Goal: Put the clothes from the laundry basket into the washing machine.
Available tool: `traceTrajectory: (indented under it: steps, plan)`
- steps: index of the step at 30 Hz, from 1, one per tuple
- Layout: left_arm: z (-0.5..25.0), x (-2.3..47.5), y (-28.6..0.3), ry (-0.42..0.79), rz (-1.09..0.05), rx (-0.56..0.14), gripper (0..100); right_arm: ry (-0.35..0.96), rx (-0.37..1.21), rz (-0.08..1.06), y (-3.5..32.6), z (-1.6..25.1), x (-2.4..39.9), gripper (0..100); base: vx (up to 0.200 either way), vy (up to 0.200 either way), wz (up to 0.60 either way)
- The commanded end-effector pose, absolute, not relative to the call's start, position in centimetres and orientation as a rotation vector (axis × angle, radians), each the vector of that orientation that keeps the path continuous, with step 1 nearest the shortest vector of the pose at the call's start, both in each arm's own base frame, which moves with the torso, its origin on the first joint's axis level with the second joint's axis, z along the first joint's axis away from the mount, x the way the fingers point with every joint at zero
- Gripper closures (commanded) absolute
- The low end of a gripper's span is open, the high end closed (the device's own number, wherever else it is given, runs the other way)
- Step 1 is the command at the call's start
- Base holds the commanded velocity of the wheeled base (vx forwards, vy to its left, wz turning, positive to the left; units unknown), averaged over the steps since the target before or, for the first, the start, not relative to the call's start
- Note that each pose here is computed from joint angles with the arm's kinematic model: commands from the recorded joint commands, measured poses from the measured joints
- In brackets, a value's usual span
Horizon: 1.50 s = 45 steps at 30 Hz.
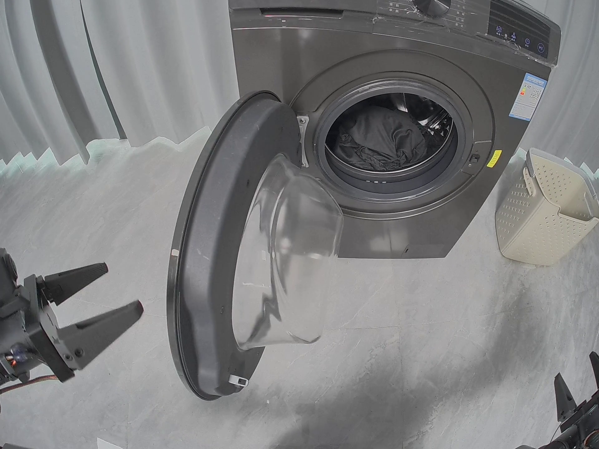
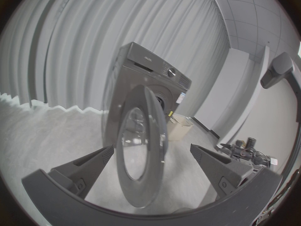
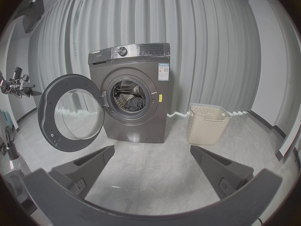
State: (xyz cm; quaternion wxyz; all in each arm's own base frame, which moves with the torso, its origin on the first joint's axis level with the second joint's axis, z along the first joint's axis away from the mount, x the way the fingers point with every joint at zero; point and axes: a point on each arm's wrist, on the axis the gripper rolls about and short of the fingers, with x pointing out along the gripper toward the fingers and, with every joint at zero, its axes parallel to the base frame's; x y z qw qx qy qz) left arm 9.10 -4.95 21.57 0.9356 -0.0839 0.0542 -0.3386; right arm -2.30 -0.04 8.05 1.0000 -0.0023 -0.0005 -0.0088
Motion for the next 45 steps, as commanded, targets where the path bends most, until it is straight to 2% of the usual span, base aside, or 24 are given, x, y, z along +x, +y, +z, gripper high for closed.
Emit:
traceTrajectory:
  steps: [1, 7, 12, 17, 28, 35, 45]
  plan:
    - [22.4, 9.4, -4.1, 0.062, -0.588, -0.169, 0, 0.000, -0.005, -0.017, 0.0, 7.6, -2.3, 0, 0.000, 0.000, 0.00]
    - [21.3, 11.1, -3.9, 0.135, -0.497, -0.121, 0, 0.002, -0.006, -0.018, 0.0, 7.6, -2.3, 0, 0.000, 0.000, 0.00]
    - [19.8, 14.0, -5.5, 0.256, -0.526, -0.080, 0, 0.000, -0.005, -0.017, 0.0, 7.6, -2.3, 0, 0.000, 0.000, 0.00]
    - [19.8, 16.8, -7.6, 0.290, -0.581, -0.070, 0, 0.000, -0.005, -0.017, 0.0, 7.6, -2.3, 0, 0.000, 0.000, 0.00]
    - [19.6, 20.3, -14.2, 0.213, -0.726, -0.064, 0, 0.000, -0.005, -0.017, 0.0, 7.6, -2.3, 0, 0.000, 0.000, 0.00]
    - [19.9, 23.8, -17.9, 0.107, -0.728, -0.087, 0, 0.000, -0.005, -0.017, 0.0, 7.6, -2.3, 0, 0.000, 0.000, 0.00]
    - [20.6, 27.2, -20.6, 0.027, -0.712, -0.127, 0, 0.000, -0.005, -0.017, 0.0, 7.6, -2.3, 0, 0.000, 0.000, 0.00]
